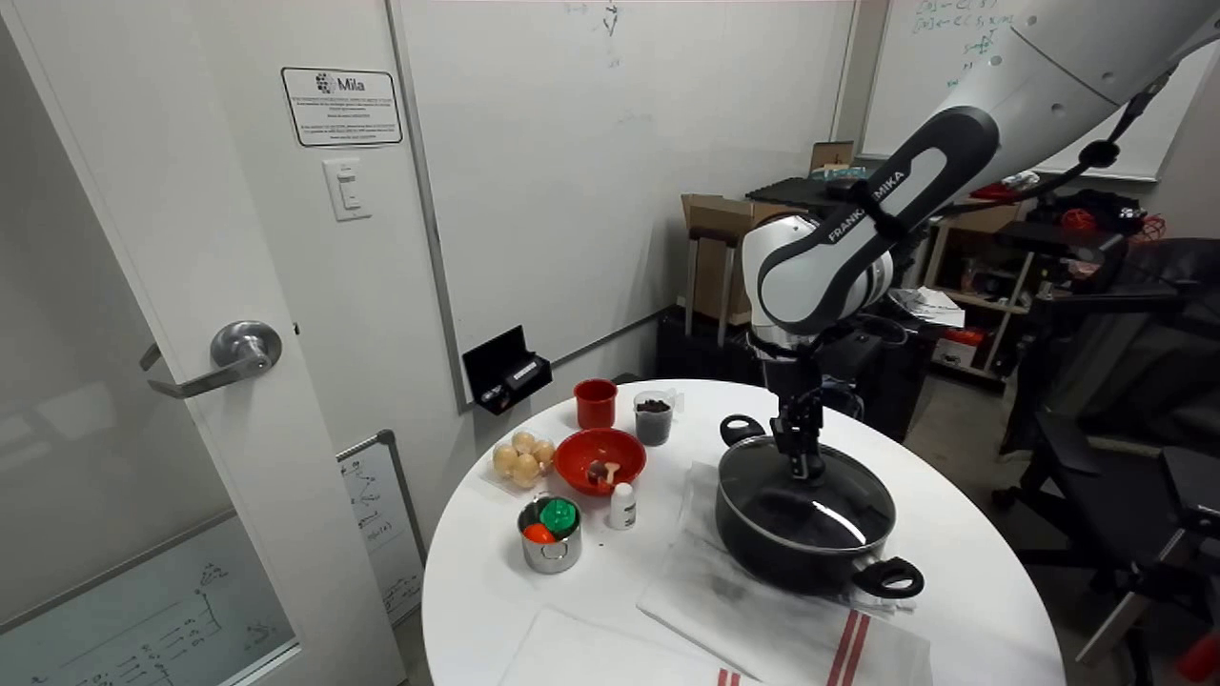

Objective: Put the lid on the pot

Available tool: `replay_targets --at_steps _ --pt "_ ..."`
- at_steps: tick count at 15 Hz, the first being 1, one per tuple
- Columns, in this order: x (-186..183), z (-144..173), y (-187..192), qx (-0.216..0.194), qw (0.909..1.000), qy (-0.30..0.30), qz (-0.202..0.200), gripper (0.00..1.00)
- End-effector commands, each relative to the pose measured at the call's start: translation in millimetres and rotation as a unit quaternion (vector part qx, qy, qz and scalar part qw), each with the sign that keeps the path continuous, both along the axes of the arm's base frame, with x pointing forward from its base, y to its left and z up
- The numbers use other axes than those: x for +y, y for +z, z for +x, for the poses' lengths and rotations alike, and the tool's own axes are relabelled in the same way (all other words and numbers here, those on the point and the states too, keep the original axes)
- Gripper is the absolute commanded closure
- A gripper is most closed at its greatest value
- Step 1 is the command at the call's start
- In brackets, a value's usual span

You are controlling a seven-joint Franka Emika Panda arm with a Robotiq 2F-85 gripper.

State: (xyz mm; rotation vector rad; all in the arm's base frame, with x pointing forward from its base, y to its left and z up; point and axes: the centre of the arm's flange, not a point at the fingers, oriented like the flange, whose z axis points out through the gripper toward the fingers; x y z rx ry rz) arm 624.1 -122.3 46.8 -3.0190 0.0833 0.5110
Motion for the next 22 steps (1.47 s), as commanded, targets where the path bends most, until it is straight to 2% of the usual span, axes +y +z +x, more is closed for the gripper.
replay_targets --at_steps 1,14,15,16,17,20,22 --pt "1.2 -4.8 9.8 -0.002 0.9999 -0.014 -0.005 0.75" --pt "4.0 -4.0 10.4 -0.005 0.9985 -0.039 -0.037 0.75" --pt "4.5 -4.0 10.6 -0.005 0.9985 -0.039 -0.037 0.53" --pt "5.1 -4.3 10.9 -0.006 0.9986 -0.038 -0.037 0.25" --pt "6.1 -5.1 11.7 -0.008 0.9986 -0.038 -0.037 0.24" --pt "11.0 -6.8 18.9 -0.017 0.9983 -0.037 -0.041 0.05" --pt "17.3 -10.4 26.0 -0.024 0.9980 -0.038 -0.044 0.00"
